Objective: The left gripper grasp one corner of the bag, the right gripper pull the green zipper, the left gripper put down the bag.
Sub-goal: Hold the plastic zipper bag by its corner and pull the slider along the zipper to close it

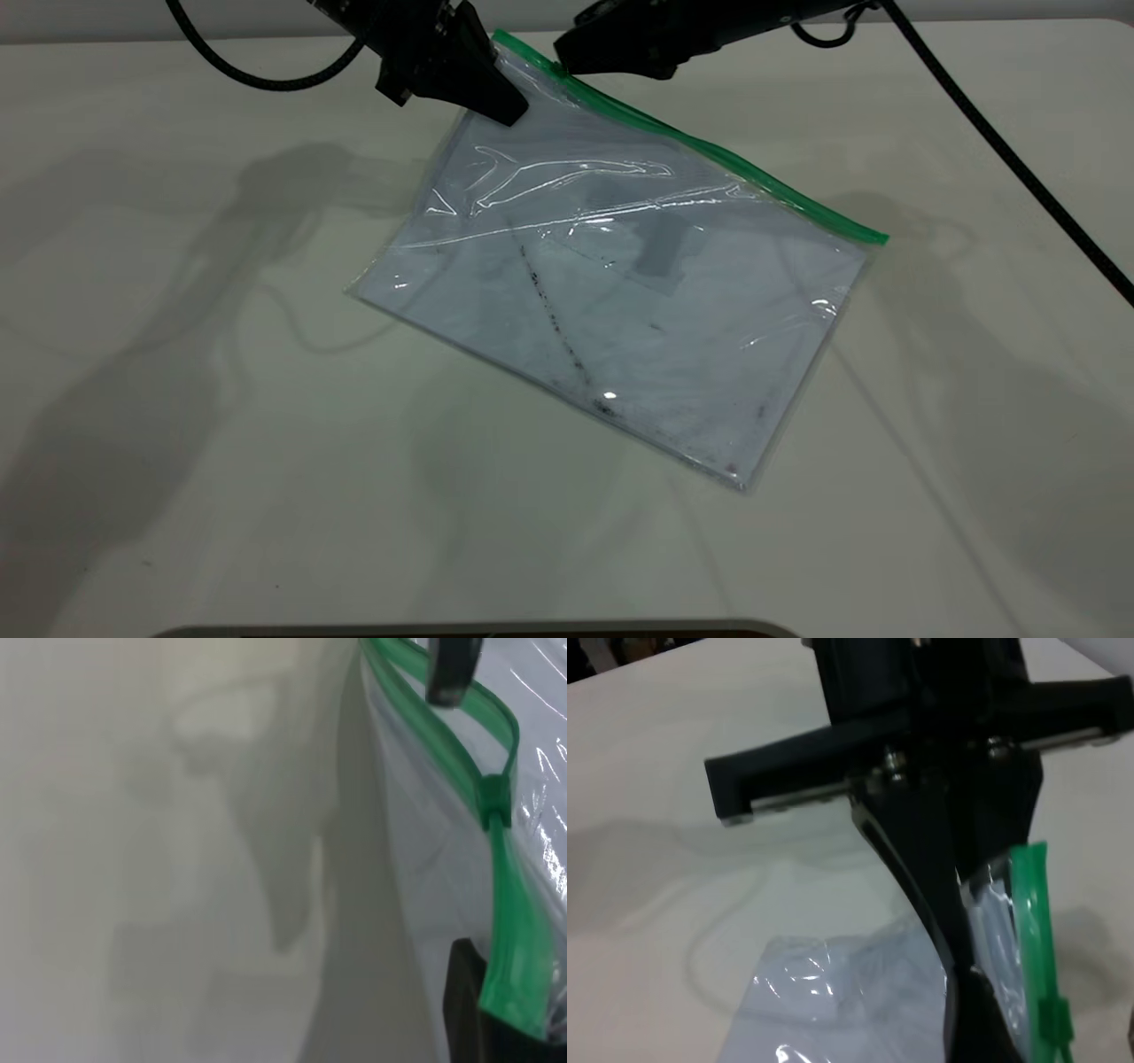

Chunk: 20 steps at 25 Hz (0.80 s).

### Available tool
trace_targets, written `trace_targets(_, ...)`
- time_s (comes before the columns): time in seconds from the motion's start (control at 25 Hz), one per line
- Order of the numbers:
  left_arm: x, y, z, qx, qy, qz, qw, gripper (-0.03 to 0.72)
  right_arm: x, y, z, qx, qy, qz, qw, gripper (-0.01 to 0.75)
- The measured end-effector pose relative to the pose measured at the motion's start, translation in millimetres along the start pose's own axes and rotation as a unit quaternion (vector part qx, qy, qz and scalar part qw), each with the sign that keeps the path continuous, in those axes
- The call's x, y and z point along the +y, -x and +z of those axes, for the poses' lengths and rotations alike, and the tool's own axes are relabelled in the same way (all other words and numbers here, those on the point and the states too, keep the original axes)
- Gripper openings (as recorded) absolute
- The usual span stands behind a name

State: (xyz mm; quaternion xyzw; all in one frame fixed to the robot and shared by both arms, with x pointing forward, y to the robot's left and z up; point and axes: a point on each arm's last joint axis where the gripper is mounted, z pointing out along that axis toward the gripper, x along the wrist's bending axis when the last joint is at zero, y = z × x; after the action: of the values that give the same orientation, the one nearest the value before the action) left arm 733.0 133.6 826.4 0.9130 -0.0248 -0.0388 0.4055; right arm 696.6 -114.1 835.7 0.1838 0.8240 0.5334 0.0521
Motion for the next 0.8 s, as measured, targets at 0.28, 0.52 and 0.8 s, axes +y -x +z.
trace_targets(0.28, 7.8, 3.1, 8.9, -0.009, 0.000, 0.029, 1.000, 0.054, -1.4, 0.5, 3.1, -0.014, -0.009, 0.002, 1.000, 0.454)
trace_targets(0.52, 9.3, 3.7, 10.6, -0.010, 0.000, 0.032, 0.999, 0.054, -14.5, 0.4, 9.6, -0.017, -0.020, 0.013, 1.000, 0.444)
trace_targets(0.8, 9.3, 3.4, 10.6, -0.009, 0.000, 0.032, 0.999, 0.054, -17.6, 0.3, 10.8, -0.016, -0.022, 0.015, 1.000, 0.292)
